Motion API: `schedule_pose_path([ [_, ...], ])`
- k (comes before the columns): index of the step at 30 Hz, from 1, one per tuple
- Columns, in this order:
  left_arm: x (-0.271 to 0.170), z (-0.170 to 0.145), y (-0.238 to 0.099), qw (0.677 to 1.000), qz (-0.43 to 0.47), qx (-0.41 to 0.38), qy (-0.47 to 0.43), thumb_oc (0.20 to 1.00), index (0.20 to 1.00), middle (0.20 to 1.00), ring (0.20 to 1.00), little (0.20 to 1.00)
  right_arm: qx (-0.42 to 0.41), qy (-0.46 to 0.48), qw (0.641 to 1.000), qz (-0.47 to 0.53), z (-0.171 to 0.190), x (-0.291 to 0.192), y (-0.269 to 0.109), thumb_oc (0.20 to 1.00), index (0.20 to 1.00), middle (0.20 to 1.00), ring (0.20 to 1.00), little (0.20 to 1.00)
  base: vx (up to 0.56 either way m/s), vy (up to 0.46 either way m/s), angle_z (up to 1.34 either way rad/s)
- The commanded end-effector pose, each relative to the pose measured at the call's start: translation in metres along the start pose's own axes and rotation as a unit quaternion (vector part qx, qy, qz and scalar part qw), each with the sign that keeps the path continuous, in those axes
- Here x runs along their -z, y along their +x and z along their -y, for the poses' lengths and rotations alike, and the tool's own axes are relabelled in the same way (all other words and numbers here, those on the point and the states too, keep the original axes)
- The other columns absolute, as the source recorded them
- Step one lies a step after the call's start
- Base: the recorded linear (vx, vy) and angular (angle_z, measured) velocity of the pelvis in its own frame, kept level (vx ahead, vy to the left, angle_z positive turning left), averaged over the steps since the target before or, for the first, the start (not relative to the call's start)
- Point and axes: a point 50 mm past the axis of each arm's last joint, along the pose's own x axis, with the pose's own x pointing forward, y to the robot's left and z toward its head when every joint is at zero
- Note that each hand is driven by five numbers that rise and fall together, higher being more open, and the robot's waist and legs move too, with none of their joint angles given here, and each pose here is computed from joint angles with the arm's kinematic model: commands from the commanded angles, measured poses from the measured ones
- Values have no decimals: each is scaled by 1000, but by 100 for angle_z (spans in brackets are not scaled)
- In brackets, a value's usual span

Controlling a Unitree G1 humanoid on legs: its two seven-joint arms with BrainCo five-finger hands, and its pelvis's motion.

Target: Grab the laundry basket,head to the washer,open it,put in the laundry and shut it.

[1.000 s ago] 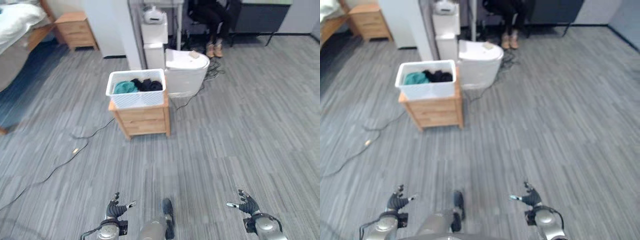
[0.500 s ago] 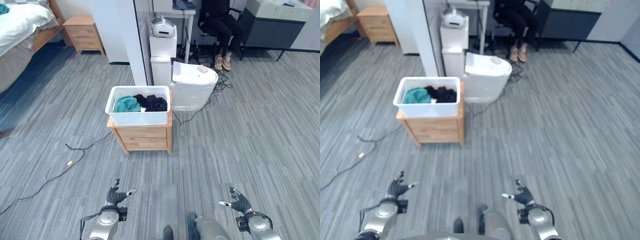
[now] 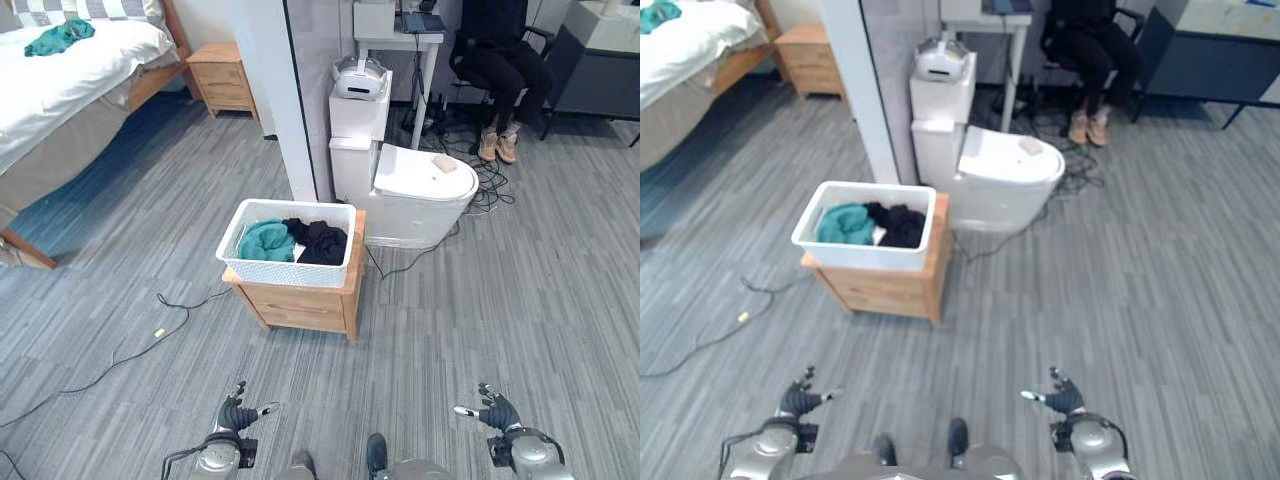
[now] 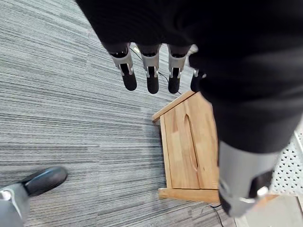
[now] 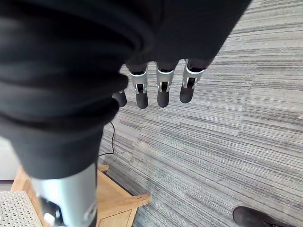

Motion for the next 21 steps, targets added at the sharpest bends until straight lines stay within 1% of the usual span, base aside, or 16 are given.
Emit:
schedule_pose_path([
  [1,-20,-21,4,998,41,-38,-10,1000,1000,1000,1000,1000,24,7,999,28,9,-10,0,1000,1000,1000,1000,1000,576,421,-24],
  [3,-21,-22,5,998,42,-46,-19,1000,1000,1000,1000,1000,28,9,999,25,10,-8,-1,1000,1000,1000,1000,1000,327,260,-25],
  [5,-16,-25,3,998,37,-51,-25,1000,1000,1000,1000,1000,27,10,999,16,11,-2,-3,1000,1000,1000,1000,1000,508,457,-45],
  [9,-17,-31,3,998,38,-54,-14,1000,1000,1000,1000,1000,24,16,1000,5,8,2,-3,1000,1000,1000,1000,1000,293,307,-39],
  [12,-20,-41,5,997,40,-67,5,1000,1000,1000,1000,1000,12,39,999,33,0,-15,2,1000,1000,1000,1000,1000,232,331,-41],
  [16,-20,-50,4,996,40,-82,23,1000,1000,1000,1000,1000,-4,23,998,60,-8,-32,7,1000,1000,1000,1000,1000,212,295,-66],
  [19,-14,-50,2,996,30,-83,13,1000,1000,1000,1000,1000,-9,9,998,58,-8,-32,8,1000,1000,1000,1000,1000,326,236,-30],
  [21,-9,-50,2,996,18,-87,-3,1000,1000,1000,1000,1000,-11,5,998,58,-10,-32,8,1000,1000,1000,1000,1000,192,63,8],
])
